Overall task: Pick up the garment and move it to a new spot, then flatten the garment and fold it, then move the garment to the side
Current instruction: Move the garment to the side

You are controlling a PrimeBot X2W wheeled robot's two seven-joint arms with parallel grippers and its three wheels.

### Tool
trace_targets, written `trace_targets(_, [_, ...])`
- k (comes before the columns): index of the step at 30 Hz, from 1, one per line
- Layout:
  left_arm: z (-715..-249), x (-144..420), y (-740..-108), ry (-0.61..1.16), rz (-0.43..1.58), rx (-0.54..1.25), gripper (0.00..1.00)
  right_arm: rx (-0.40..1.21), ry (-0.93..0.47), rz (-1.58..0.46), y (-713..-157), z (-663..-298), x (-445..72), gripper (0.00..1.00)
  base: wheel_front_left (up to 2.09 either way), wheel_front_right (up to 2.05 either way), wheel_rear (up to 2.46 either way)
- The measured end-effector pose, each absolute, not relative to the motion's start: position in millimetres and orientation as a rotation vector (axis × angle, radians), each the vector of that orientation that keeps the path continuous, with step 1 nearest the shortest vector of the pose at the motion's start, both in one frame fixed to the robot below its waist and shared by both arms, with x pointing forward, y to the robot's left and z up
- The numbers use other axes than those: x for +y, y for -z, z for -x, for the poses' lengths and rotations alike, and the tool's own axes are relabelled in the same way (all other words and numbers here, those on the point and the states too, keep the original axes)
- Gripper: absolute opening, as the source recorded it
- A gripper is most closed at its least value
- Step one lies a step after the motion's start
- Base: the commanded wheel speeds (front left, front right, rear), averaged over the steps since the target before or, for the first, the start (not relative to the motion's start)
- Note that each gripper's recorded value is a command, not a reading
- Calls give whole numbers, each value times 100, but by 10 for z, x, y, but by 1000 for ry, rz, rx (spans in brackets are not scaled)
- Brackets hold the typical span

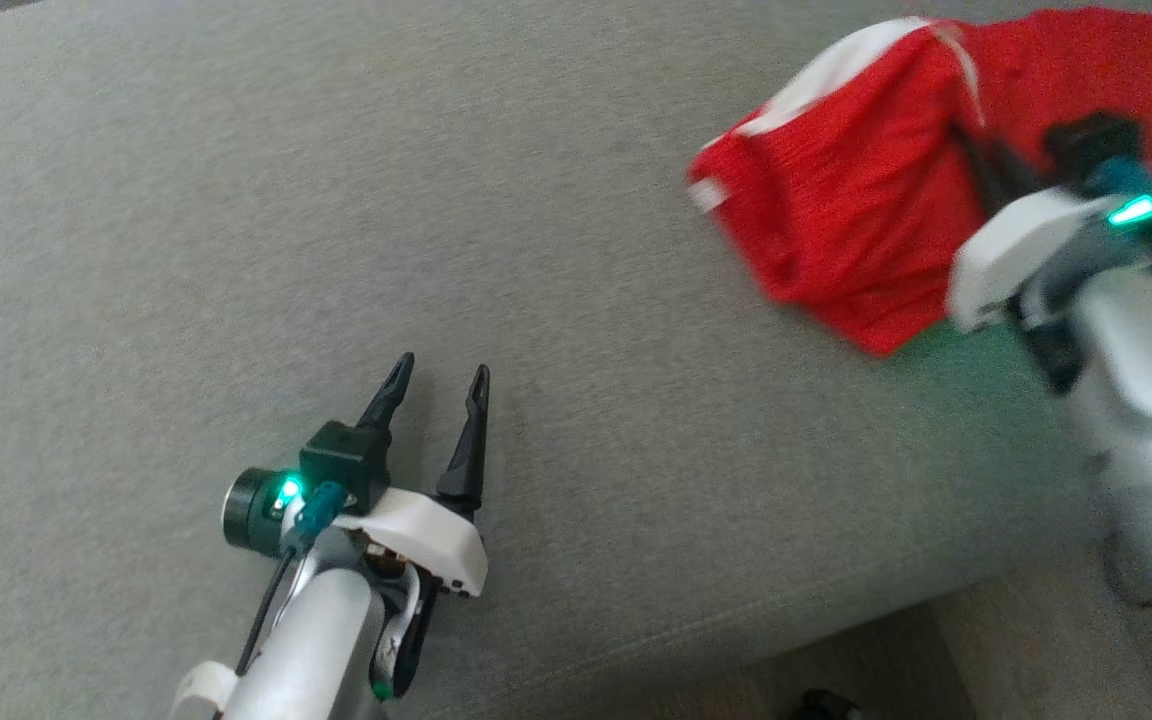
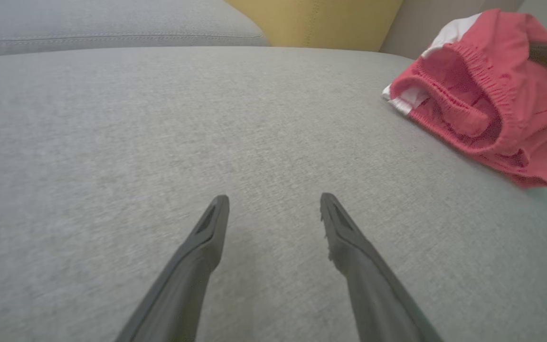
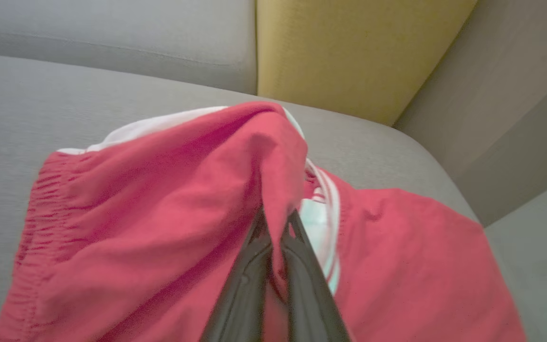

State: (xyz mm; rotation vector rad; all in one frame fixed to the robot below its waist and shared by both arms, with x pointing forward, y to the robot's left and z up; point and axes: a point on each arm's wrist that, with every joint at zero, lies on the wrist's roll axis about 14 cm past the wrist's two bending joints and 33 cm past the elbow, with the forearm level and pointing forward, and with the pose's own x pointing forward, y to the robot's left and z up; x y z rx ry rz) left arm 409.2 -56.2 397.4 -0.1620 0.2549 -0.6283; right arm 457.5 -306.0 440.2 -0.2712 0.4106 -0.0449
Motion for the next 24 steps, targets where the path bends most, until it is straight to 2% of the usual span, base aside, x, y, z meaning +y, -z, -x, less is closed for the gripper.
trace_targets(8, [-4097,-312,-3926,560,159,267,100,501,158,415,-4514,-4693,-3749,0,0,0,0])
trace_targets(20, [-4120,-237,-3984,536,157,251,100,453,251,505,-4890,-4696,-4156,0,0,0,0])
trace_targets(21, [-4122,-235,-3985,535,157,251,100,434,252,513,-4936,-4710,-4158,42,0,0,0])
trace_targets(22, [-4124,-234,-3984,533,155,251,100,424,262,509,-4970,-4709,-4179,100,0,0,0])
trace_targets(24, [-4125,-233,-3982,531,153,252,100,409,278,504,-5017,-4697,-4215,100,0,0,0])
